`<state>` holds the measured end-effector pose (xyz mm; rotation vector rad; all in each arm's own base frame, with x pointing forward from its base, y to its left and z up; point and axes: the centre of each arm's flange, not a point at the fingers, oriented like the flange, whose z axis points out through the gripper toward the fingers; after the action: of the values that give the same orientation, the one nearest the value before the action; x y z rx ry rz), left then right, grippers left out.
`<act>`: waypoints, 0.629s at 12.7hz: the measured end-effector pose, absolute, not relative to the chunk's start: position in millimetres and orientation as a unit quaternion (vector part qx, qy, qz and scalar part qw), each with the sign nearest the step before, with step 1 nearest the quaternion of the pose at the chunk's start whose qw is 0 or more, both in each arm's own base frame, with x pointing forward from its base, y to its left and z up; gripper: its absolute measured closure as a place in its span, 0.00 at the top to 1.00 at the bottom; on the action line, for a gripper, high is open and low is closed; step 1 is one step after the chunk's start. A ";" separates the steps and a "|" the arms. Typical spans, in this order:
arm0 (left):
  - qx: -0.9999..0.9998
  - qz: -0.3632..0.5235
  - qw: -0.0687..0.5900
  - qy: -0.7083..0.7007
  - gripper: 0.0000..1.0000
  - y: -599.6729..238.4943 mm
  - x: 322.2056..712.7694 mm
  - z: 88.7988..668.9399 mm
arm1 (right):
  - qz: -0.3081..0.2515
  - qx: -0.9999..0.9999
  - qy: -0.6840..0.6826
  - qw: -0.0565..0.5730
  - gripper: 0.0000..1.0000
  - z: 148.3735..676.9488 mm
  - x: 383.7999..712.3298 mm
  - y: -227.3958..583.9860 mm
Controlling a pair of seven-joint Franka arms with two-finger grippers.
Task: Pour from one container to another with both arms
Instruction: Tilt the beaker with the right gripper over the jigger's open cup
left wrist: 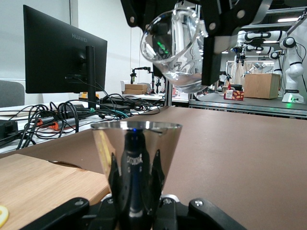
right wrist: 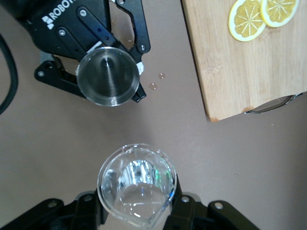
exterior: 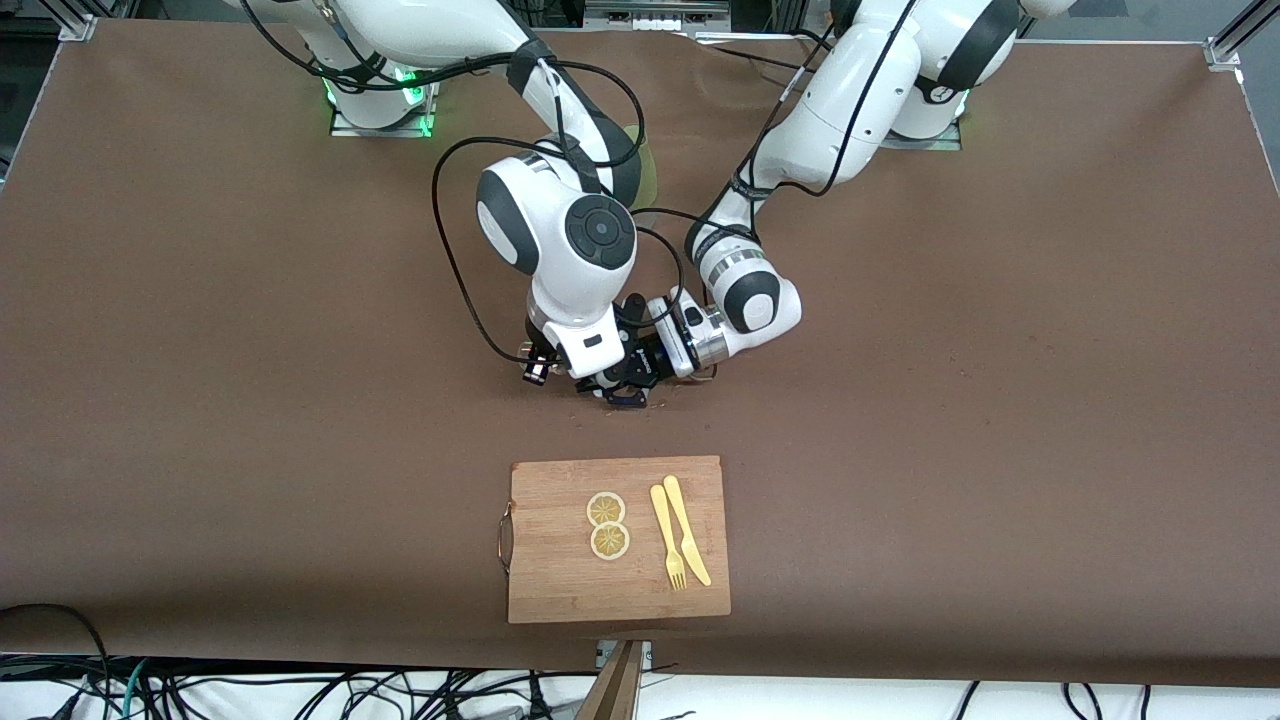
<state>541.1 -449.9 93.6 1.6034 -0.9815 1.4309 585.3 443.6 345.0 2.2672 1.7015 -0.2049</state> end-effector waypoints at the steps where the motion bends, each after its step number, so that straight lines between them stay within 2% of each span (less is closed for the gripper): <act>1: 0.627 0.561 0.380 -0.384 0.09 -450.6 541.6 94.6 | -0.072 0.788 0.591 0.154 0.49 342.1 587.4 443.6; 8: 0.630 0.565 0.369 -0.384 0.09 -452.3 543.1 96.6 | -0.072 0.761 0.610 0.210 0.49 337.0 577.5 462.0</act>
<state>543.1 -452.3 96.6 1.6172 -0.9851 1.4498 577.5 462.0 337.0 2.1146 1.6957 -0.1996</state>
